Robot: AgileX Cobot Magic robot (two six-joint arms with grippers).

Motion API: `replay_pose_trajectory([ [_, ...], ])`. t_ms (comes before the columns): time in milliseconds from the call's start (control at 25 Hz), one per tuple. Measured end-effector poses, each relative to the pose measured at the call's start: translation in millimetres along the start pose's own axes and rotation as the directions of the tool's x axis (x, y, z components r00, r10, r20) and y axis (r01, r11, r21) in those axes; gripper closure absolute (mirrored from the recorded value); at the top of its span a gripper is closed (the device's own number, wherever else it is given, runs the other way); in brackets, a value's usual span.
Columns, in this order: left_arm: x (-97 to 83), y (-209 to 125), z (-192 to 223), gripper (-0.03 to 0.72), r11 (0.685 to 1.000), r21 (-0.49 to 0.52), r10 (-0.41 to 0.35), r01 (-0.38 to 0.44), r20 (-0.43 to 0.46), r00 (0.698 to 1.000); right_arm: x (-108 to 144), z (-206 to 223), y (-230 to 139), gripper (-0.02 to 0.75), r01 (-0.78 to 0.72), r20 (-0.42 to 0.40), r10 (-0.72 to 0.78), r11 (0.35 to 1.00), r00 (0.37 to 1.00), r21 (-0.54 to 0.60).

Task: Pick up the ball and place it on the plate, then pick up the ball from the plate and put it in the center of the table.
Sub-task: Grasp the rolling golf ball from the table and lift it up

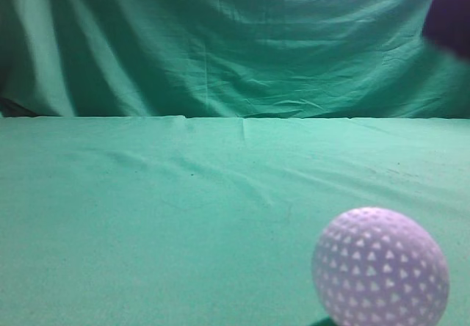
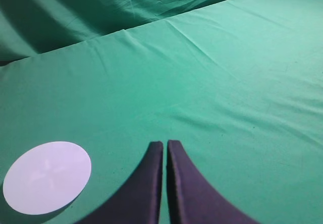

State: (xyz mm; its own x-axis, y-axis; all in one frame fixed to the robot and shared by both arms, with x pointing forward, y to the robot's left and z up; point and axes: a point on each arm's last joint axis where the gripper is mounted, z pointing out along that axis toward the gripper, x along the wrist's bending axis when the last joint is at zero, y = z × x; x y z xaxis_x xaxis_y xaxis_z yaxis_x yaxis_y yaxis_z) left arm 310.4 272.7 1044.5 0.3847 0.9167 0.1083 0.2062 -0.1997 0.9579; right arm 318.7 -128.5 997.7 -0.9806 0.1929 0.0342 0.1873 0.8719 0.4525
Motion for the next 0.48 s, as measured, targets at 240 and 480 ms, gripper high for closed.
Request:
replay_pose_trajectory([
  [240, 0.1, 0, 0, 0.688, 1.0, 0.0, 0.002, -0.002, -0.001, 1.0, -9, 28, 9, 0.16, 0.004, -0.002, -0.004, 0.996, 1.0, 0.084],
  [480, 0.1, 0, 0, 0.688, 1.0, 0.0, 0.002, -0.002, -0.001, 1.0, -20, 57, 19, 0.134, 0.002, 0.006, -0.003, 0.991, 1.0, 0.132],
])
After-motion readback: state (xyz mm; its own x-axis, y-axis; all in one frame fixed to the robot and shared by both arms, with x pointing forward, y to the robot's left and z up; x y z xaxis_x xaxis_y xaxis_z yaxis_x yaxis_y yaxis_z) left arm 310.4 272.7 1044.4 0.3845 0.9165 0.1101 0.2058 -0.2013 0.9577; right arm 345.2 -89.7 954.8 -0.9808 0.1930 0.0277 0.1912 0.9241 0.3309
